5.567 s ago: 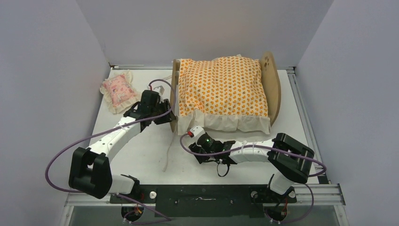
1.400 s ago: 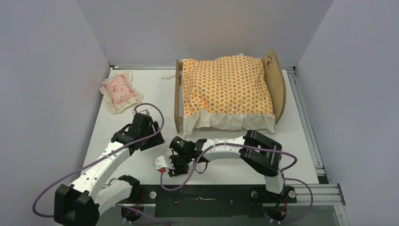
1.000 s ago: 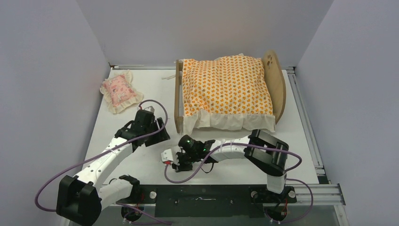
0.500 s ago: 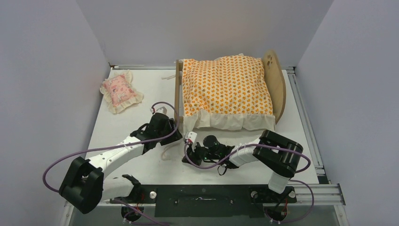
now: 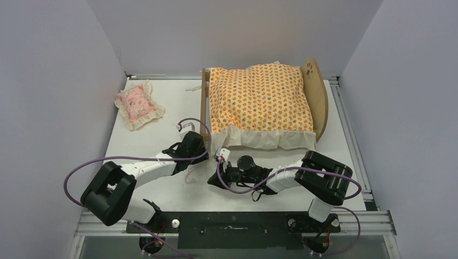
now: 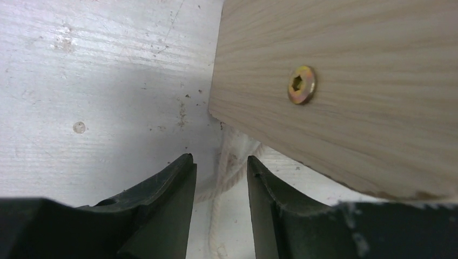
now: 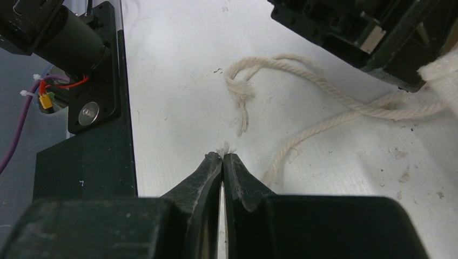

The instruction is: Set up the pet bed

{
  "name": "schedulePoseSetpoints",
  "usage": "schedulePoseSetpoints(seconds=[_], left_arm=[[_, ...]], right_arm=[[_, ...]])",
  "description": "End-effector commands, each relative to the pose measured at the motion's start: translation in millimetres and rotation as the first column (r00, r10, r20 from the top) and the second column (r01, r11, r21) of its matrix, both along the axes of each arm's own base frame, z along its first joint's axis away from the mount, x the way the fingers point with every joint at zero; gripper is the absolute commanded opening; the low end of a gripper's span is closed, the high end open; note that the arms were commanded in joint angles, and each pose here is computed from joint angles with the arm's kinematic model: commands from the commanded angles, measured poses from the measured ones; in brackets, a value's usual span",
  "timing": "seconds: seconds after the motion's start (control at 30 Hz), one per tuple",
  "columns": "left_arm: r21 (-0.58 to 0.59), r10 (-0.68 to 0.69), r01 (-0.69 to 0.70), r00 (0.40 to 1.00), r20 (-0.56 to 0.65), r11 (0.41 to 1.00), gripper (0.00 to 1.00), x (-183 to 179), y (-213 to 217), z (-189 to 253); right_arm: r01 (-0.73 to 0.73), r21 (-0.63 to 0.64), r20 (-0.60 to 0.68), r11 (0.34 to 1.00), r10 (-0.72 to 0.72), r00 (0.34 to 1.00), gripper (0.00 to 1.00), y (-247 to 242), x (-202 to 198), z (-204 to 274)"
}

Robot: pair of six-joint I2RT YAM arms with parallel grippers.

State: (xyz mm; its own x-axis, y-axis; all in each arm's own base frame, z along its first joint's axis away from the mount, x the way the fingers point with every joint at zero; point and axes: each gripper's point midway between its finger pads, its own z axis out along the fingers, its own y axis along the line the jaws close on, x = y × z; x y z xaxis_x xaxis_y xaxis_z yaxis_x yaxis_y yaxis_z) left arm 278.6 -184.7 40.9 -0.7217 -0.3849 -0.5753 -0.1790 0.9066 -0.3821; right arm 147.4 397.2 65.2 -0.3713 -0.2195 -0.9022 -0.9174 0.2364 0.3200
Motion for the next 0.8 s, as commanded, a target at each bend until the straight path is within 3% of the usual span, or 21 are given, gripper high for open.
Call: schedulePoseSetpoints(seconds=[0.0,0.23,0.47,0.5,0.6,0.77], left_arm=[[-0.020,0.022,-0.021,0.996,0.083,1.000,0.38,21,-12,9],[0.052,0.028,-0.032,0.998,0.063,0.998,0.32,18,-11,-12],[0.158,0.072,-0.073,0.997,0.012,0.985,0.27,-7,4,-39],[0.161,0.074,-0.075,0.997,0.012,0.984,0.24,-9,6,-41],[0.160,0.080,-0.081,0.997,0.015,0.984,0.03,-10,7,-39],[0.104,0.052,-0.058,0.997,0.055,0.993,0.00,-11,3,-20]], right_arm=[[-0.024,0.086,0.040,0.996,0.021,0.999,0.05,6,-5,30],[-0.035,0.085,0.039,0.996,0.032,0.999,0.05,4,-9,31],[-0.032,0.094,0.060,0.995,0.027,0.998,0.05,1,-8,41],[-0.030,0.097,0.065,0.995,0.024,0.998,0.05,1,-8,43],[-0.021,0.104,0.077,0.994,0.013,0.997,0.05,0,-5,47],[0.076,0.101,0.091,0.992,-0.085,0.992,0.05,1,15,58]])
